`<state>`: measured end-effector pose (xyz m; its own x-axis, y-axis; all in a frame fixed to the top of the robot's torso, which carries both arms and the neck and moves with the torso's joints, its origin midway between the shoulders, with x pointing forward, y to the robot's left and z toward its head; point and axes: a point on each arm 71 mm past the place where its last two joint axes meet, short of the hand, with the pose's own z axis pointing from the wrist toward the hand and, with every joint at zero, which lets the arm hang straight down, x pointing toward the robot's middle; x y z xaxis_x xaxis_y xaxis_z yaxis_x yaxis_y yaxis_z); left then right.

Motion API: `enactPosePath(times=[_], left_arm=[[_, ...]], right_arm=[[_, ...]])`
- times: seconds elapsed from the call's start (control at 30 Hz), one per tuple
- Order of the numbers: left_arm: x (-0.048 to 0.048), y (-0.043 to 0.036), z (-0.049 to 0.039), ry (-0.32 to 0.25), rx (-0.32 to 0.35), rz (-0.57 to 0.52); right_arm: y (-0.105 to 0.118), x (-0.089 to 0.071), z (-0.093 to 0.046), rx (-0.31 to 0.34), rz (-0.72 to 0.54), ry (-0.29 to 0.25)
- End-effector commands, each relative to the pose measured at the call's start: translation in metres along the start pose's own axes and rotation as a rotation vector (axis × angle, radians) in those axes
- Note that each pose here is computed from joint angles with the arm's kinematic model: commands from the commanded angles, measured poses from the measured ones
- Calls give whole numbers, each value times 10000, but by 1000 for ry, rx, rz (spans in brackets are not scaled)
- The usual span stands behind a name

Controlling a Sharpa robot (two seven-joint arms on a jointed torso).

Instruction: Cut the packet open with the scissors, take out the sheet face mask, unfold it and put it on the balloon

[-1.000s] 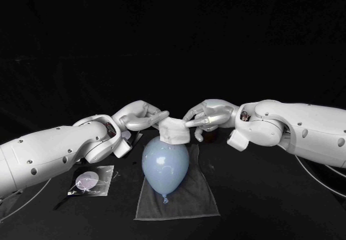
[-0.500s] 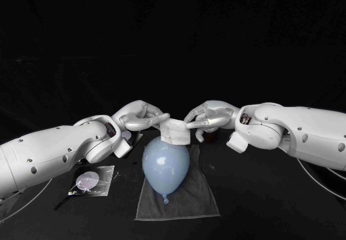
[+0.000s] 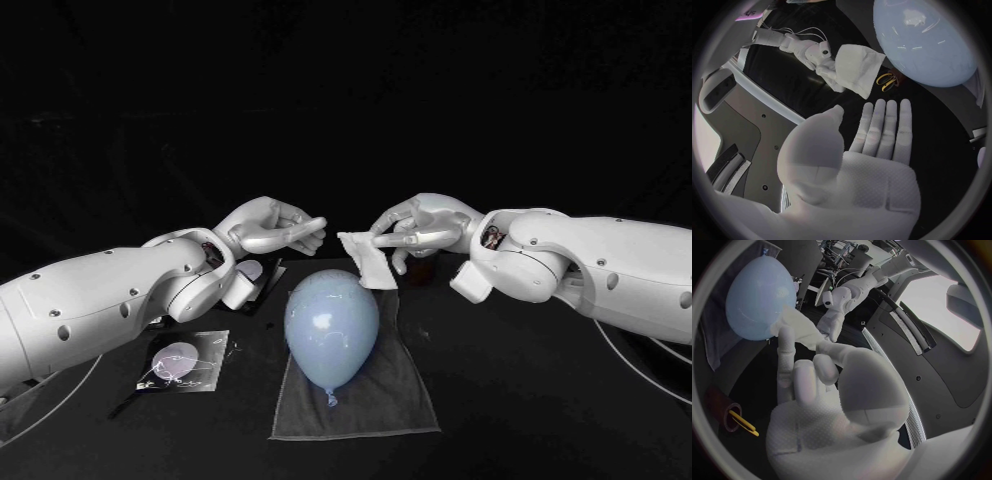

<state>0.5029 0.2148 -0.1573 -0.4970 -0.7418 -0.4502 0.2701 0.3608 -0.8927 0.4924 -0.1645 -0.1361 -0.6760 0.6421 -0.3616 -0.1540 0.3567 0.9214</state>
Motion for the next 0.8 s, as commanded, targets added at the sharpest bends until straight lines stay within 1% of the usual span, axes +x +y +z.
enactPosePath(times=[0.03,0.2,0.27,0.37,0.5,0.6,0.7,0.8], left_arm=[[-52,28,-4,-61,-36,-25],[-122,51,-35,-124,-48,-43],[-143,52,-63,-148,-51,-64],[-128,38,-103,-149,-55,-106],[-37,4,-166,-107,-77,-203],[67,-27,-210,-56,-104,-285],[169,-56,-241,-14,-122,-339],[262,-77,-251,7,-137,-385]], right_arm=[[23,-25,-4,-32,-3,-51],[22,-34,-17,-38,6,-69],[25,-36,-23,-42,8,-77],[30,-37,-28,-46,9,-87],[36,-39,-32,-53,7,-103],[34,-38,-34,-56,3,-115],[27,-31,-35,-58,1,-124],[27,-13,-37,-60,0,-130]])
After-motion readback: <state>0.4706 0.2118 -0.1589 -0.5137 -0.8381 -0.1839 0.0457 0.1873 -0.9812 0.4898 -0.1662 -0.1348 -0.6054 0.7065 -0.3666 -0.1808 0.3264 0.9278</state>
